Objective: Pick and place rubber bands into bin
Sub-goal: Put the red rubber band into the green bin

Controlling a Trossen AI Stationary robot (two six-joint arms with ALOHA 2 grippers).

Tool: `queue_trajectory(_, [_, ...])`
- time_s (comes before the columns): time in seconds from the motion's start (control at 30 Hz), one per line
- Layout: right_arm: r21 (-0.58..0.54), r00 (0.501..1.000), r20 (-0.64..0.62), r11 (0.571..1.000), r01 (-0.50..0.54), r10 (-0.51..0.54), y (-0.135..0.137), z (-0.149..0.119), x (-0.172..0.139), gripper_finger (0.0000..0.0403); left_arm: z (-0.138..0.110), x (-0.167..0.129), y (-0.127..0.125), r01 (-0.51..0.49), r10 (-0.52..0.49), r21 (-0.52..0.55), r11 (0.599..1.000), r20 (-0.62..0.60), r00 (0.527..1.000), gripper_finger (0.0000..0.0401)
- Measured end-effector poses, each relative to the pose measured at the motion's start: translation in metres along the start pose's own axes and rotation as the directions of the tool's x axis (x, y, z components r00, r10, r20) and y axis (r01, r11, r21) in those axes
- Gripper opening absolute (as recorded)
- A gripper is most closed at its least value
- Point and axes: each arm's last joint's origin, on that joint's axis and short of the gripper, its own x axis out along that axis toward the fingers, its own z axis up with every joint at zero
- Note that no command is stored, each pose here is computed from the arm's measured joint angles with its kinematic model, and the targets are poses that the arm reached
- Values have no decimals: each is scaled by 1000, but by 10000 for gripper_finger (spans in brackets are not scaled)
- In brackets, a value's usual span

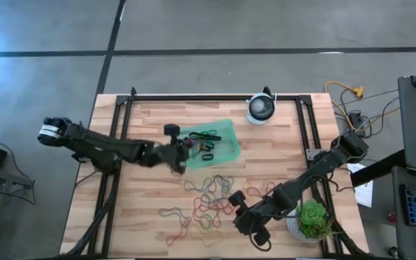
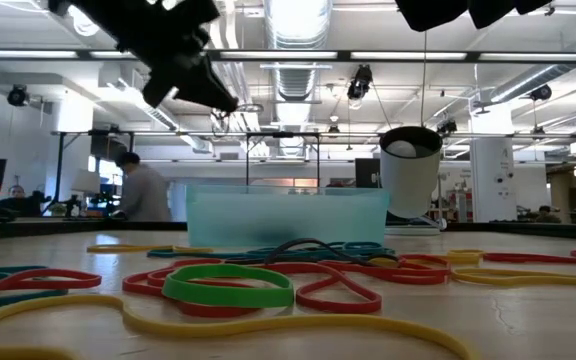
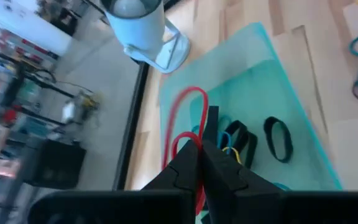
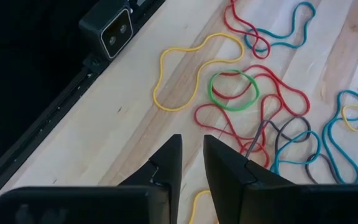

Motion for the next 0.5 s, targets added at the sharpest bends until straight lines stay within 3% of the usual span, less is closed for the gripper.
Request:
queue_trajectory(0.17, [-1, 1000, -9, 1000, 0, 0, 0, -2, 1, 58, -10, 22, 24, 35, -36, -75, 997, -17, 999, 0])
queue_trajectory(0.37, [-1, 1000, -8, 1000, 0, 0, 0, -2, 1, 57, -20, 43, 33, 23, -30, -105, 994, -66, 997, 0])
queue_trajectory(0.5, [-1, 1000, -7, 1000, 0, 0, 0, -2, 1, 60, -28, 61, 31, 146, -155, -118, 982, -69, 985, 0])
